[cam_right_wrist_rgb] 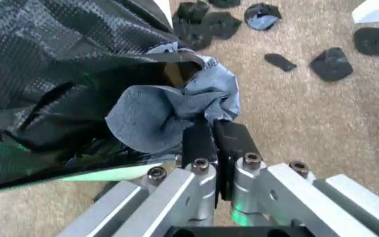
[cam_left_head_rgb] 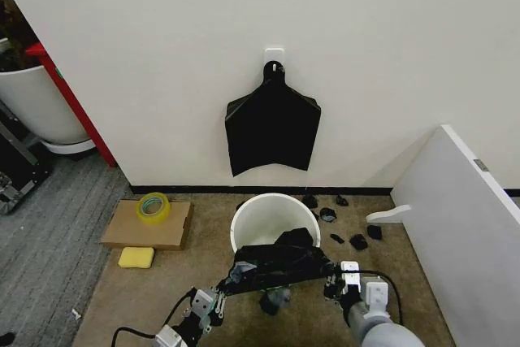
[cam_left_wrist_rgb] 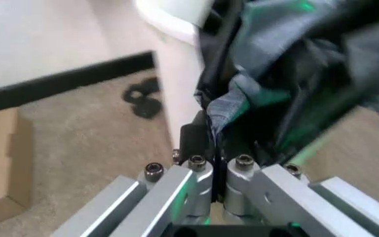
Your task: Place the garbage bag over the trash bin.
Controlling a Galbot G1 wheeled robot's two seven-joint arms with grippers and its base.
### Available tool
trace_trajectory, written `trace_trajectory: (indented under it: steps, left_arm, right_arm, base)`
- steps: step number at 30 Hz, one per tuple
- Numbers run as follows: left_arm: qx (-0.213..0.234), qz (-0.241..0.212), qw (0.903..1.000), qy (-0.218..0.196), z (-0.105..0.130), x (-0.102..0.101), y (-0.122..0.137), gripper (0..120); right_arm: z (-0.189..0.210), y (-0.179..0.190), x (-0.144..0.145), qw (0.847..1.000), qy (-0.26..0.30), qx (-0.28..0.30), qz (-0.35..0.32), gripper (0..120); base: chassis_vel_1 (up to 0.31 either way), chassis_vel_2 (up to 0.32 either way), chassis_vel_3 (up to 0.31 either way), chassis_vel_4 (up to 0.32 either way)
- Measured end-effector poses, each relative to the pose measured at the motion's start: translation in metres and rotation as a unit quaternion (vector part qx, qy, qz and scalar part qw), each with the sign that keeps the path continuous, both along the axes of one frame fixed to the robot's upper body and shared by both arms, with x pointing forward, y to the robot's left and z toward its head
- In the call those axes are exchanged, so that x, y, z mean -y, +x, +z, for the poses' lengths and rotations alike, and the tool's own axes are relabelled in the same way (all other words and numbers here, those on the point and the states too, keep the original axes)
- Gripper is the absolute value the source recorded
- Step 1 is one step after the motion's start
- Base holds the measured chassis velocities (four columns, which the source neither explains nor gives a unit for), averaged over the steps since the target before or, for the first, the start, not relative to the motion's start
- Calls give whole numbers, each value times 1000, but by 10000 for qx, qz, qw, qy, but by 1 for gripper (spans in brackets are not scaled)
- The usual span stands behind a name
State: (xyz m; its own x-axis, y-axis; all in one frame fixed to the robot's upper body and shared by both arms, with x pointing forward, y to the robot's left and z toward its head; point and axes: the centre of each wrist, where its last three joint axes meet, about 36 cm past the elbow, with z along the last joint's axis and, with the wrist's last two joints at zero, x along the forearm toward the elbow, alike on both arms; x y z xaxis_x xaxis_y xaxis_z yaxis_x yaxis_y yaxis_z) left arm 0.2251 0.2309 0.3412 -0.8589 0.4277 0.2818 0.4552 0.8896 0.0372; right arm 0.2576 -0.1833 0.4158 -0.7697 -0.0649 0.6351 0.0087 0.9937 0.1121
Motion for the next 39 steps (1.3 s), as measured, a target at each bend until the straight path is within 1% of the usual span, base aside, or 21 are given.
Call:
trace_trajectory:
  steps: [2,3,6,10,11,14,15,17,18,20,21,24,26,29,30,31,33,34,36,37,39]
  left_arm:
    - [101,238,9996,-101,3,2,11,0]
    - [101,238,9996,-101,3,2,11,0]
    - [185,474,9985,-211,10,1,24,0]
    - [156,447,9987,-181,9,-2,22,0]
    - [130,426,9988,-177,8,-3,21,0]
    - [51,384,9991,-182,5,-3,15,11]
    - [21,375,9991,-172,4,-2,13,13]
    - [-27,314,9994,-174,4,-2,8,21]
    - [-27,314,9994,-174,4,-2,8,21]
    - [-99,130,9996,-221,5,-1,2,31]
    - [-113,84,9996,-239,5,0,-1,34]
    - [-119,42,9995,-293,5,1,-9,48]
    - [-118,27,9995,-298,5,0,-10,50]
    - [-19,-97,9996,-278,6,-3,-19,65]
    - [10,-121,9995,-275,6,-3,-21,68]
    - [37,-137,9995,-280,5,-4,-22,69]
    - [105,-144,9993,-319,5,-5,-25,79]
    - [105,-144,9993,-319,5,-5,-25,79]
    - [173,-147,9992,-330,5,-9,-28,89]
    - [231,-129,9994,-227,5,-14,-27,93]
    - [498,-60,9987,102,-2,-28,-22,98]
  right_arm:
    - [-1,-1,-1,10000,35,52,-22,0]
    - [-1,-1,-1,10000,35,52,-22,0]
    - [-1,-3,-1,9999,90,123,-44,0]
    - [1,-8,0,9999,131,93,19,0]
    - [2,-10,0,9999,146,81,35,4]
    - [4,-16,0,9998,184,49,81,16]
    - [5,-18,0,9997,195,45,103,19]
    - [8,-23,0,9997,211,39,147,28]
    - [8,-23,0,9997,211,39,147,28]
    - [12,-30,0,9996,218,55,181,36]
    - [14,-33,0,9996,215,58,197,40]
    - [17,-41,2,9995,188,105,242,53]
    - [17,-43,3,9994,178,122,253,55]
    - [20,-47,7,9991,152,283,284,68]
    - [21,-48,7,9990,157,318,282,73]
    - [22,-48,8,9989,163,342,279,75]
    - [24,-47,8,9987,182,404,270,86]
    - [24,-47,8,9987,182,404,270,86]
    - [28,-47,8,9983,210,465,279,93]
    - [29,-47,7,9982,222,480,284,98]
    - [30,-46,7,9980,244,505,295,100]
  base:
    - [0,0,0,0]
    - [0,0,0,0]
    - [0,0,0,0]
    - [0,0,0,0]
    - [0,0,0,0]
    - [0,0,0,0]
    - [0,0,0,0]
    - [0,0,0,0]
    - [0,0,0,0]
    - [0,0,0,0]
    - [0,0,0,0]
    - [0,0,0,0]
    - [0,0,0,0]
    - [0,0,0,0]
    - [0,0,0,0]
    - [0,0,0,0]
    - [0,0,0,0]
    - [0,0,0,0]
    - [0,0,0,0]
    - [0,0,0,0]
    - [0,0,0,0]
